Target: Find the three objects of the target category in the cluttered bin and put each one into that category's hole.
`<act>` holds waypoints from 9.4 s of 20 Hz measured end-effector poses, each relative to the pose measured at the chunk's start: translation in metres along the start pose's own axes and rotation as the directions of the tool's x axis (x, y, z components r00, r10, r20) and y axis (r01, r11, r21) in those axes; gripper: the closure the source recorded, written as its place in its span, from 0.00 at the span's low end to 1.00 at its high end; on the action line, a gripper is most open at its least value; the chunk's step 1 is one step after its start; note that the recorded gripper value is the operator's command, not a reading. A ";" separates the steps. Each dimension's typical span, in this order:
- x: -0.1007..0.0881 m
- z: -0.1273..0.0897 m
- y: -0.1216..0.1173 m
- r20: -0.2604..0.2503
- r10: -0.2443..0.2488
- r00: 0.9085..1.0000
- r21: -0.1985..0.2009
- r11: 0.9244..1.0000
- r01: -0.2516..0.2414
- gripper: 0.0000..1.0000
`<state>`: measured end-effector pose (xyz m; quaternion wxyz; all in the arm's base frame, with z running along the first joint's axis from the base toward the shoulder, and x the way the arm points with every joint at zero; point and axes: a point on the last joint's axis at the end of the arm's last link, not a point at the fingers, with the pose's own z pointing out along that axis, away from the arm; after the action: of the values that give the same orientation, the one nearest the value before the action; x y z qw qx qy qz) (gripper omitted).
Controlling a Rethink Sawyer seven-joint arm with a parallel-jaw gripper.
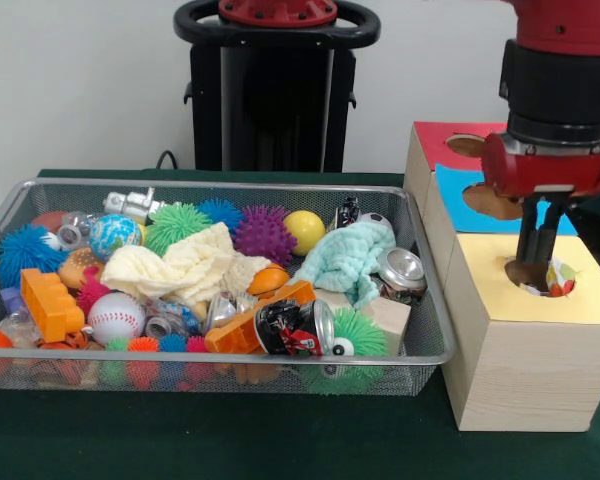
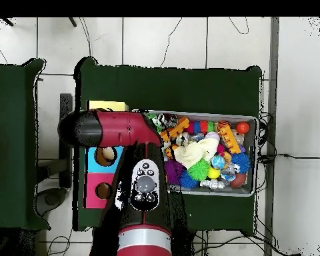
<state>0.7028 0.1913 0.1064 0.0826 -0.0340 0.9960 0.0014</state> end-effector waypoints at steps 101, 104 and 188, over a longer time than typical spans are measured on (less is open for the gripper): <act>0.001 0.026 0.029 0.027 0.034 0.999 -0.077 0.997 -0.032 1.00; 0.001 0.026 0.031 0.030 0.027 0.999 -0.065 0.998 -0.025 1.00; 0.013 -0.022 -0.011 -0.009 0.081 0.997 -0.141 0.987 -0.081 1.00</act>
<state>0.6873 0.1788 0.1262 0.0782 0.0007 0.9941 0.0753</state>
